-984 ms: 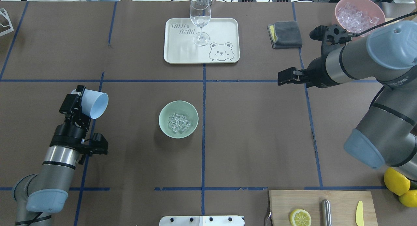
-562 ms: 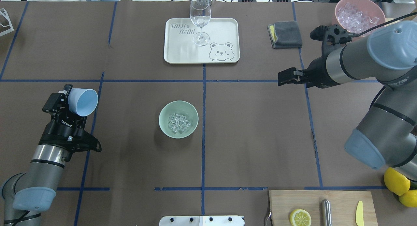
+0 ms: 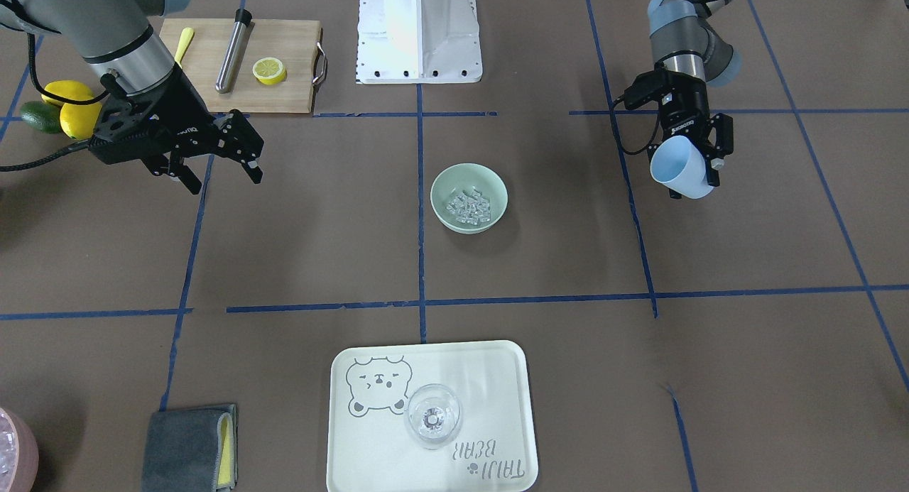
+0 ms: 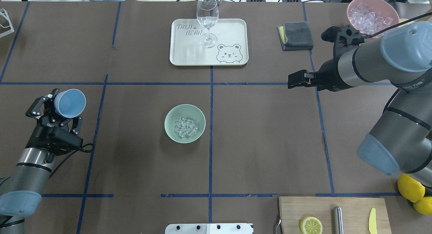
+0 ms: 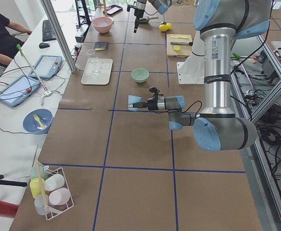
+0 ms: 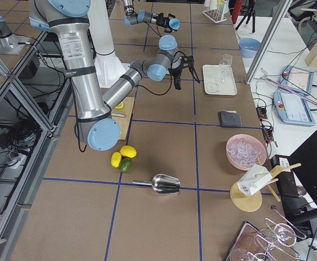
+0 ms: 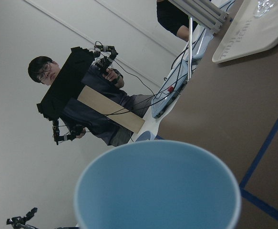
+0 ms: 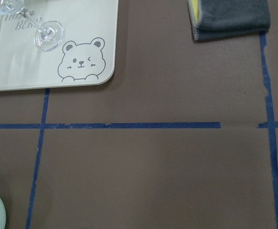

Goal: Pour ice into bowl

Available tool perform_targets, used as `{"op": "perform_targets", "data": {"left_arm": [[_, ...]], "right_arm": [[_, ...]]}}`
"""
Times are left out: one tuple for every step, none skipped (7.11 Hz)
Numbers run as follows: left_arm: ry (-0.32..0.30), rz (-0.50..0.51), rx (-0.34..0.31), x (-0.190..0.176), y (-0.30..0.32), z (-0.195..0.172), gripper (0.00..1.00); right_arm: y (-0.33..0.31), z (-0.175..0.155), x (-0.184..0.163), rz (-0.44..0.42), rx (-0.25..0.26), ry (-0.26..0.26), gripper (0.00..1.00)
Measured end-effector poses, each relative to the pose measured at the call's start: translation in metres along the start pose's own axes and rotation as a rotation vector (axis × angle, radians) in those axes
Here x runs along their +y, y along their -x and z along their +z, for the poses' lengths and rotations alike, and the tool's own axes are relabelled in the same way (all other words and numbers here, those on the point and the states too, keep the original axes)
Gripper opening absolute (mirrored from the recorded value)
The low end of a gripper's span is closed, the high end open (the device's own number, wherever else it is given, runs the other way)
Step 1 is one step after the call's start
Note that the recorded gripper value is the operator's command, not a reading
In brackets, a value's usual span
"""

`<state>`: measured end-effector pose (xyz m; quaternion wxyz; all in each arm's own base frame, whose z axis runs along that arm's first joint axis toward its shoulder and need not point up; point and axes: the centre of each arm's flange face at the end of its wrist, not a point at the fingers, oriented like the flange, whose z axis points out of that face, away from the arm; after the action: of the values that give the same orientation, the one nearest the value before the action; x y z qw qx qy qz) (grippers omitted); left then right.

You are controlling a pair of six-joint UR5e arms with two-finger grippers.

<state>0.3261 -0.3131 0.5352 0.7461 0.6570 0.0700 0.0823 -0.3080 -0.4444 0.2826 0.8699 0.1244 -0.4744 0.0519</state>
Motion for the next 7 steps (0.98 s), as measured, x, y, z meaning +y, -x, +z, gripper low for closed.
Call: {"op": "perform_targets", "data": {"left_arm": [[0.009,-0.092,0.024,0.010,0.007,-0.003,0.00],[0.026,-0.194,0.055,0.019,0.011,-0.006,0.00],[0.047,-0.308,0.082,0.028,0.015,-0.009,0.00],[0.067,-0.422,0.089,0.039,0.019,-0.010,0.00],[0.082,-0.537,0.089,0.050,0.020,-0.011,0.00],[0.085,-0.653,0.092,0.061,0.023,-0.011,0.00],[0.079,-0.740,0.102,0.070,0.028,-0.013,0.00]], "right_arm": [[0.000,0.000,0.000,0.000,0.000,0.000,1.00],[0.001,-0.001,0.000,-0.001,-0.001,0.000,1.00],[0.002,-0.001,0.000,-0.002,-0.004,-0.001,1.00],[0.003,-0.001,-0.001,-0.003,-0.005,-0.002,1.00],[0.004,-0.001,-0.001,-0.003,-0.005,-0.002,1.00],[0.004,0.000,-0.001,-0.003,-0.005,-0.001,1.00],[0.004,0.000,-0.002,-0.003,-0.004,-0.001,1.00]]}}
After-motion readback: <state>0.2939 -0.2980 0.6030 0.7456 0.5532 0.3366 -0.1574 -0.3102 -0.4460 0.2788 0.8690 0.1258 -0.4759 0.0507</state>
